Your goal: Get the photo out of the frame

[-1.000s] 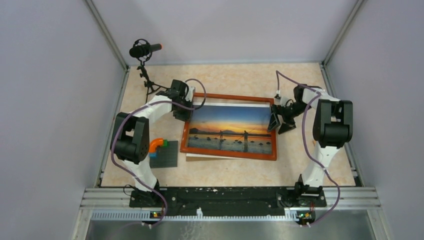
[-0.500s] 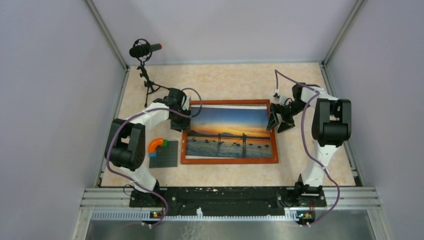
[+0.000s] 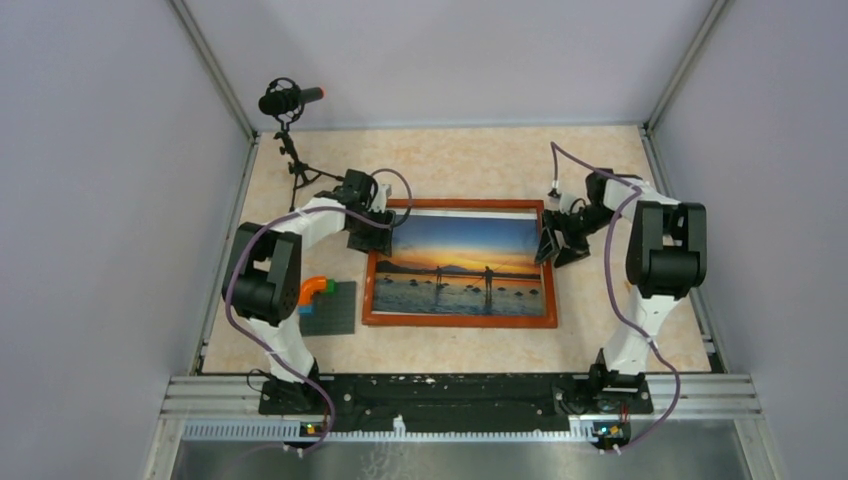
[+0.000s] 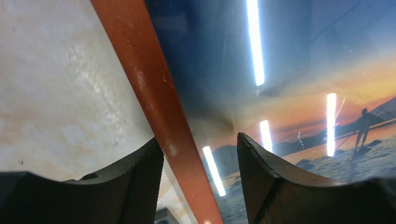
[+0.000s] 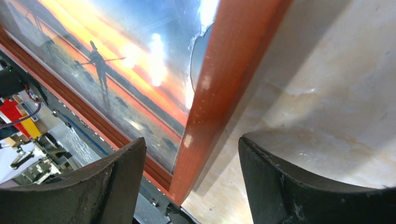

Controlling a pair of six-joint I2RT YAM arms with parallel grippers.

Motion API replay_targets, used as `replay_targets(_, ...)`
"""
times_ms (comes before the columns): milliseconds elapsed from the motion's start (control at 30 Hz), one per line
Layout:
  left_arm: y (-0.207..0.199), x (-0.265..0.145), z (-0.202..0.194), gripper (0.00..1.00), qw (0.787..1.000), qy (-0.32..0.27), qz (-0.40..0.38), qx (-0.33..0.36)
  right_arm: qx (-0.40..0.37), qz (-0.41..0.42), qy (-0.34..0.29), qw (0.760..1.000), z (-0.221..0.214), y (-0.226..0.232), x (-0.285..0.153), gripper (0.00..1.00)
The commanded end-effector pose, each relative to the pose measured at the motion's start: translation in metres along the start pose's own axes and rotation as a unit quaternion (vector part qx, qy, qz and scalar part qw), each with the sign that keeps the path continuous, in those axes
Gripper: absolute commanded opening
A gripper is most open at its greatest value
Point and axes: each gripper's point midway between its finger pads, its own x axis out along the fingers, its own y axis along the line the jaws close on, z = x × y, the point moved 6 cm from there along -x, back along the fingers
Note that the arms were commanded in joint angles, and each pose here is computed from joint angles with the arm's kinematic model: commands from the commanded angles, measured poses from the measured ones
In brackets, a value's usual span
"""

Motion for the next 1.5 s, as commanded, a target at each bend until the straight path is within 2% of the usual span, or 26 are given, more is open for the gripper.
replay_targets(0,-0.006,0.018,0.021,0.62,0.998,-0.026,-0.045,0.028,-0.012,-0.05,0.018,0.999,-0.021,-0.028,0.019,0.71)
replay_targets(100,-0.008,0.022,0.026,0.59,0.998,-0.03,-0.05,0.036,-0.004,-0.048,0.026,0.998,-0.039,-0.027,0.021,0.64)
replay_targets(233,-0.002,0.013,0.024,0.58,0.999,-0.027,-0.019,0.034,0.008,-0.067,0.024,0.997,-0.047,-0.026,0.019,0.62)
replay_targets(300,0.002,0.003,0.021,0.61,0.999,-0.03,0.001,0.03,0.018,-0.095,0.013,0.995,-0.043,-0.028,0.012,0.63)
replay_targets(367,0.005,-0.008,0.016,0.69,0.999,-0.032,0.018,0.025,0.024,-0.117,-0.004,0.993,-0.038,-0.027,0.003,0.67)
replay_targets(433,0.006,-0.017,0.011,0.71,0.999,-0.035,0.019,0.022,0.03,-0.143,-0.022,0.989,-0.035,-0.026,-0.007,0.71)
replay_targets(533,0.006,-0.023,0.001,0.7,0.999,-0.036,0.019,0.022,0.036,-0.168,-0.035,0.985,-0.036,-0.025,-0.014,0.7)
replay_targets(667,0.008,-0.018,-0.01,0.65,0.999,-0.022,0.022,0.021,0.04,-0.157,-0.029,0.986,-0.041,-0.025,-0.005,0.59)
replay_targets(867,0.007,-0.016,-0.004,0.48,0.999,-0.03,0.014,0.024,0.016,-0.126,-0.025,0.992,-0.033,-0.014,0.005,0.41)
replay_targets(967,0.005,-0.017,0.0,0.43,0.999,-0.035,0.01,0.027,0.016,-0.123,-0.02,0.992,-0.029,-0.015,0.007,0.38)
replay_targets(1200,0.006,-0.01,-0.002,0.41,0.999,-0.028,0.007,0.024,0.008,-0.104,-0.03,0.994,-0.02,-0.01,0.006,0.4)
replay_targets(1467,0.005,-0.007,0.002,0.34,1.0,-0.023,0.005,0.019,0.009,-0.052,-0.034,0.998,-0.016,0.002,0.006,0.57)
